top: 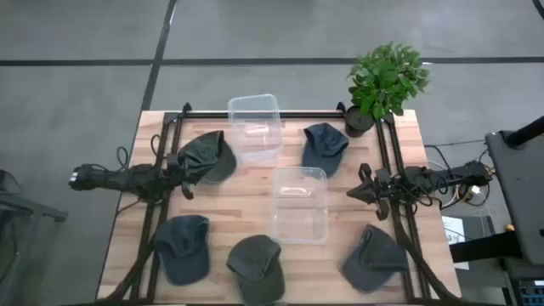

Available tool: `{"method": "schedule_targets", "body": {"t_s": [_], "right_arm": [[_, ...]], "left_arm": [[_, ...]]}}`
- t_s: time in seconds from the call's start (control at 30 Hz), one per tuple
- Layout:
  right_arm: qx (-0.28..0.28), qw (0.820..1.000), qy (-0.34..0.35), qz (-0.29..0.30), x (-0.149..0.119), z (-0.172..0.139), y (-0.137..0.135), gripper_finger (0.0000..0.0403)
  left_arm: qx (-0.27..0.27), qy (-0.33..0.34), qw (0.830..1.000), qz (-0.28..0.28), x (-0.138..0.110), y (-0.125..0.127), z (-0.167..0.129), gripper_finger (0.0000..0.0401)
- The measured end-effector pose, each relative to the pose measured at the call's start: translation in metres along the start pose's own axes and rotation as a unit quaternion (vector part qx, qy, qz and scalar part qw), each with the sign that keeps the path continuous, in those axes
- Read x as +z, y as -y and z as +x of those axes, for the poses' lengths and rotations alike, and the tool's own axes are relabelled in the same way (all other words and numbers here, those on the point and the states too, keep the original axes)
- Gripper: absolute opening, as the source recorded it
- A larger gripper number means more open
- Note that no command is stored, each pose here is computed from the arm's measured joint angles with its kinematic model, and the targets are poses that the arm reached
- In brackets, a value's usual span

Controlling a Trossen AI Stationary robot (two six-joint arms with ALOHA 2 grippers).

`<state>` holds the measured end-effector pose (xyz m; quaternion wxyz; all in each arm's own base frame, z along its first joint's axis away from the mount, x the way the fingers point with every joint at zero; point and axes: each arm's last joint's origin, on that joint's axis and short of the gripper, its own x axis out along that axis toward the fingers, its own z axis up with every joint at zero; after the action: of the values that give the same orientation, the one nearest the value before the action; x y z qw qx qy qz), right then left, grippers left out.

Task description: Pick & Place hat

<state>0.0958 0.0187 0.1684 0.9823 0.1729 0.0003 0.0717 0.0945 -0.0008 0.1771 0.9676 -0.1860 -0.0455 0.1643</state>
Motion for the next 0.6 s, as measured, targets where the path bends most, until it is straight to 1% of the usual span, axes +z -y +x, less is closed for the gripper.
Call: {"method": "schedule_targets", "body": {"t_s": [0.13,0.37,0.6], "right_arm": [[-0.029,0.999,0.015,0.003,0.0014,0.0,0.0015,0.0009],[-0.03,0.999,0.016,0.008,0.0015,-0.0001,0.0016,0.0009],[-0.032,0.999,0.017,0.012,0.0015,-0.0001,0.0017,0.0009]], "left_arm": [[0.0,0.0,1.0,0.0,0.0001,0.0,0.0,0.0035],[0.0,0.0,1.0,0.003,0.0,0.0,0.0,0.0035],[0.006,-0.019,0.998,0.055,-0.0034,-0.0014,-0.0002,0.0035]]}}
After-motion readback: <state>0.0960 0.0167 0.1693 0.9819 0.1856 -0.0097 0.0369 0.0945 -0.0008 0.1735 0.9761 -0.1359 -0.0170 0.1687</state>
